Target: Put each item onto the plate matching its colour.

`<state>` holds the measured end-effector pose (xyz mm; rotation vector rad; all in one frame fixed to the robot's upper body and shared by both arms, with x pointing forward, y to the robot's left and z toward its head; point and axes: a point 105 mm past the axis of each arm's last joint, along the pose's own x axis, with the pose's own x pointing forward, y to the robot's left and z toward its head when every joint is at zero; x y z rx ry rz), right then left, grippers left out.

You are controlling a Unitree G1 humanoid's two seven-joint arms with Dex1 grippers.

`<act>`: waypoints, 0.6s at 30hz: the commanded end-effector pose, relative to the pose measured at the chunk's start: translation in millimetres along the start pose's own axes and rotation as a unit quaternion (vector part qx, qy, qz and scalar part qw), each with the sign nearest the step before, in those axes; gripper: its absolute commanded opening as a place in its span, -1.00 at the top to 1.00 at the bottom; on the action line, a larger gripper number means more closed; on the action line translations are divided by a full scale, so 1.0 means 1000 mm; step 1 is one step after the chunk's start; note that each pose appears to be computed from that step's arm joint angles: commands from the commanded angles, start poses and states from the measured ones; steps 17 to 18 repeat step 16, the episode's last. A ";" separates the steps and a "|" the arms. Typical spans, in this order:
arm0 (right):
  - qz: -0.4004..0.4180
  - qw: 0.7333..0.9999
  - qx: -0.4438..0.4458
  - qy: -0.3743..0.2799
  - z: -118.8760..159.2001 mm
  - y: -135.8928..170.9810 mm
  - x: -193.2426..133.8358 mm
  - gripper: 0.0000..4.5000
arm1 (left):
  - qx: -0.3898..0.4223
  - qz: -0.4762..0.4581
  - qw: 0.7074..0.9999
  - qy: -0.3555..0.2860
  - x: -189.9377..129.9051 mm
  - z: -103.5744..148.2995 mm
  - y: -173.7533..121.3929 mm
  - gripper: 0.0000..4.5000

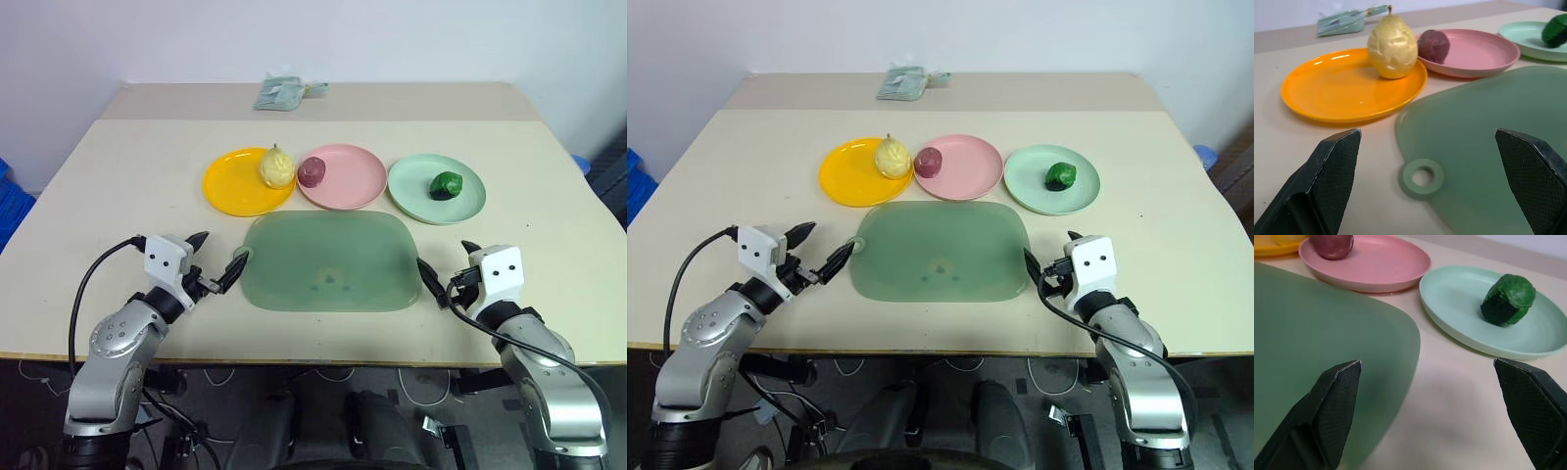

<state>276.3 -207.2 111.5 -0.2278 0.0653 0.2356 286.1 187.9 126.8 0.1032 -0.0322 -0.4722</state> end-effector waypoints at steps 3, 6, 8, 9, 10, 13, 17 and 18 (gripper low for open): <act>-0.003 0.999 -0.013 -0.032 0.019 -0.001 -0.007 -0.96 | 0.012 -0.007 0.999 -0.032 -0.002 0.017 -0.001 -1.00; -0.004 0.999 -0.014 -0.029 0.020 -0.001 -0.008 -0.96 | 0.004 -0.018 0.999 -0.031 -0.002 0.017 -0.003 -1.00; -0.005 1.000 -0.014 -0.028 0.020 -0.001 -0.008 -0.96 | 0.005 -0.025 0.999 -0.030 -0.002 0.016 -0.005 -1.00; -0.005 1.000 -0.014 -0.027 0.019 -0.001 -0.009 -0.96 | 0.004 -0.026 0.999 -0.029 -0.003 0.016 -0.006 -1.00; -0.006 1.000 -0.013 -0.026 0.019 -0.002 -0.009 -0.96 | 0.004 -0.028 0.999 -0.028 -0.003 0.015 -0.006 -1.00; -0.007 1.000 -0.013 -0.024 0.018 -0.002 -0.011 -0.96 | 0.003 -0.031 0.999 -0.025 -0.004 0.011 -0.006 -1.00; -0.009 1.000 -0.012 -0.021 0.017 -0.003 -0.012 -0.96 | 0.003 -0.035 0.999 -0.026 -0.004 0.010 -0.005 -1.00; -0.009 1.000 -0.012 -0.021 0.017 -0.003 -0.012 -0.96 | 0.003 -0.035 0.999 -0.026 -0.004 0.010 -0.005 -1.00</act>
